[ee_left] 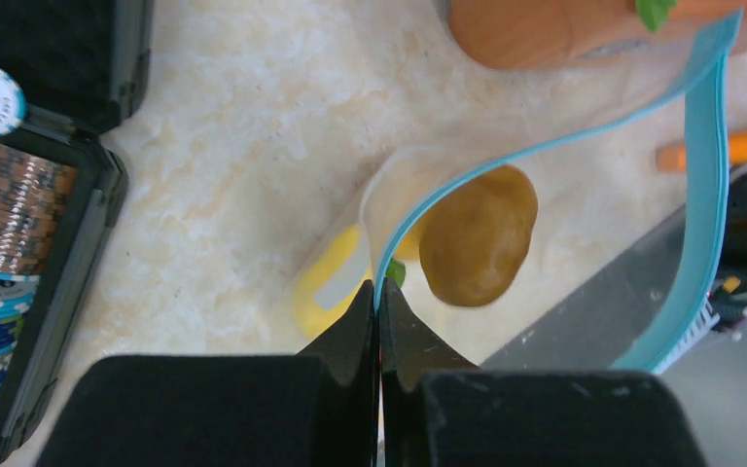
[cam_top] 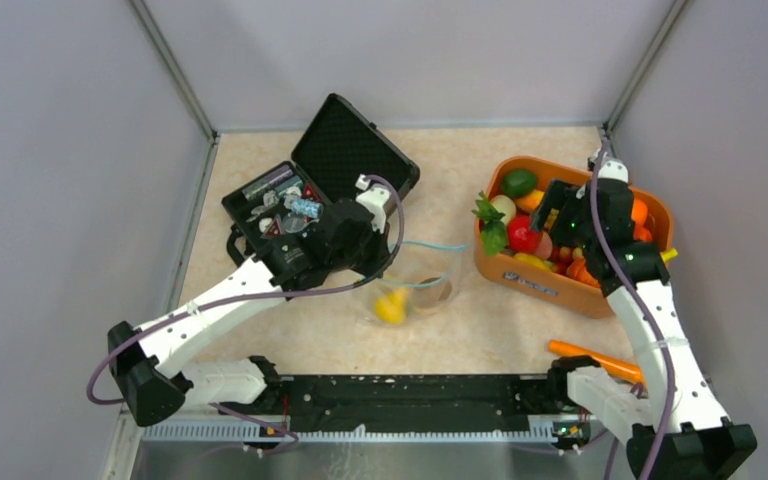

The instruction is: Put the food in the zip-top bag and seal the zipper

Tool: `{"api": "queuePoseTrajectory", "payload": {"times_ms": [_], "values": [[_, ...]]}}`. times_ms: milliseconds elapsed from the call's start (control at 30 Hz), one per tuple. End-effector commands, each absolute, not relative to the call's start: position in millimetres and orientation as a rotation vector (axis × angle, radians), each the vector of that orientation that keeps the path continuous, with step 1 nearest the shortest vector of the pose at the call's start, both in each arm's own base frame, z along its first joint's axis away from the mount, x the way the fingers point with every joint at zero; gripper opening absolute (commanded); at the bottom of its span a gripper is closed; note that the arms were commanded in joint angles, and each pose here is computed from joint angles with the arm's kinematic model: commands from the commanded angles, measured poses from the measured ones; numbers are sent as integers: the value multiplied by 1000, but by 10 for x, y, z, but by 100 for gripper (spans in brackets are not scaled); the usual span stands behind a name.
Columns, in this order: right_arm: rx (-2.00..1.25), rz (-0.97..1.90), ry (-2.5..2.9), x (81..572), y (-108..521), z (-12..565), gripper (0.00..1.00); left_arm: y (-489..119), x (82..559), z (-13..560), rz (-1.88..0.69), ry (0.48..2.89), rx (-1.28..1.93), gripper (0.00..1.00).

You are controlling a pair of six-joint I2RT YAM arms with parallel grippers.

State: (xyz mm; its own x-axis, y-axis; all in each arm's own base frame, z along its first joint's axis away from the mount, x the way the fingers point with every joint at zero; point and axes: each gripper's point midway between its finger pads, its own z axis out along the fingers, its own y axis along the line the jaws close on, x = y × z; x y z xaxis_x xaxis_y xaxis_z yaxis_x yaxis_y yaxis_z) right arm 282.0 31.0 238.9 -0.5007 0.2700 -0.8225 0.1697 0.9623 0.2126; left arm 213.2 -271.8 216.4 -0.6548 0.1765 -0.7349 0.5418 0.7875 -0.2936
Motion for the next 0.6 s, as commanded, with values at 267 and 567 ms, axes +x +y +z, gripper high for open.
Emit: {"api": "queuePoseTrajectory", "payload": {"times_ms": [267, 567], "values": [[403, 445, 1904, 3791, 645, 2853, 78, -2952, 2207, 2316, -787, 2198, 515, 0], [516, 242, 2093, 4177, 433, 2250, 79, -2819, 2204, 2526, -790, 2081, 478, 0]]}}
